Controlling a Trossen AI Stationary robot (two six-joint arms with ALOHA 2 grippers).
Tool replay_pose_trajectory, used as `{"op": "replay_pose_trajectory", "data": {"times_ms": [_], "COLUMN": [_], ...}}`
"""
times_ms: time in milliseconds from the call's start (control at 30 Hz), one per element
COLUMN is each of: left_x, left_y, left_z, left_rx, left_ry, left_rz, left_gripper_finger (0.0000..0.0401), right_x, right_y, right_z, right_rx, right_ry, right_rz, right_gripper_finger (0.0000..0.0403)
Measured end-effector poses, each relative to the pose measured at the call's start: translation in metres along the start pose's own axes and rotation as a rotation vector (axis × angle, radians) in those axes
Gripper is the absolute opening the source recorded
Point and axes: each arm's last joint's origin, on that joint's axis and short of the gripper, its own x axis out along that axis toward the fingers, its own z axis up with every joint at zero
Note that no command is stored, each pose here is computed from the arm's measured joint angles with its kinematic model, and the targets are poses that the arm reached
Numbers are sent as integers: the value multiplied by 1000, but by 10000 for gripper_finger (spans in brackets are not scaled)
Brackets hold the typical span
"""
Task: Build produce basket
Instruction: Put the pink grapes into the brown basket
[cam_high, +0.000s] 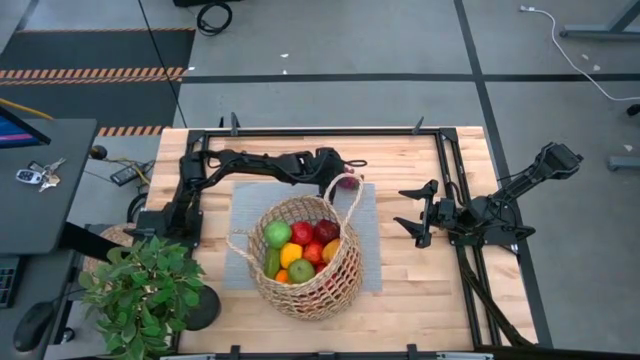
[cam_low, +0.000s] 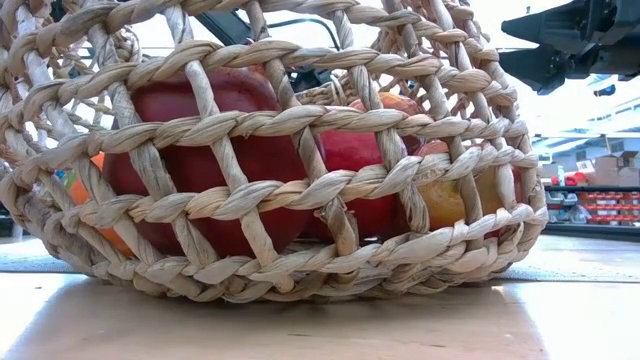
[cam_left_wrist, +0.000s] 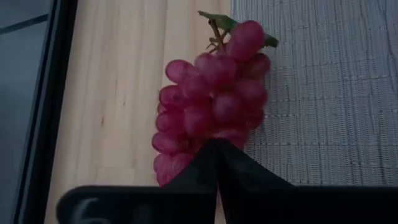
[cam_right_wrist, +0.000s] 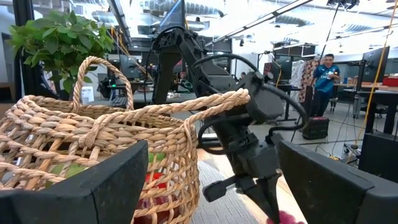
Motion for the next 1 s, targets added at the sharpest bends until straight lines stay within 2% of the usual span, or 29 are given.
{"op": "replay_pose_trajectory", "data": {"times_ms": [367, 767, 867, 1000], "left_x": [-3, -32, -32, -32], "left_y": [1, 17, 20, 23], "left_z": [1, 13, 14, 15], "left_rx": [-1, -70, -149, -219], "left_ry": [-1, -78, -95, -135], "left_rz": [0, 43, 46, 8], "left_gripper_finger": [4, 5, 21, 80], "right_x": [0, 0, 0, 0], "right_y": [0, 0, 0, 0], "right_z": [0, 0, 0, 0], "right_rx": [0, 0, 0, 0], "right_ry": [0, 0, 0, 0], "right_rz": [0, 0, 0, 0], "right_gripper_finger": [362, 362, 362, 362]}}
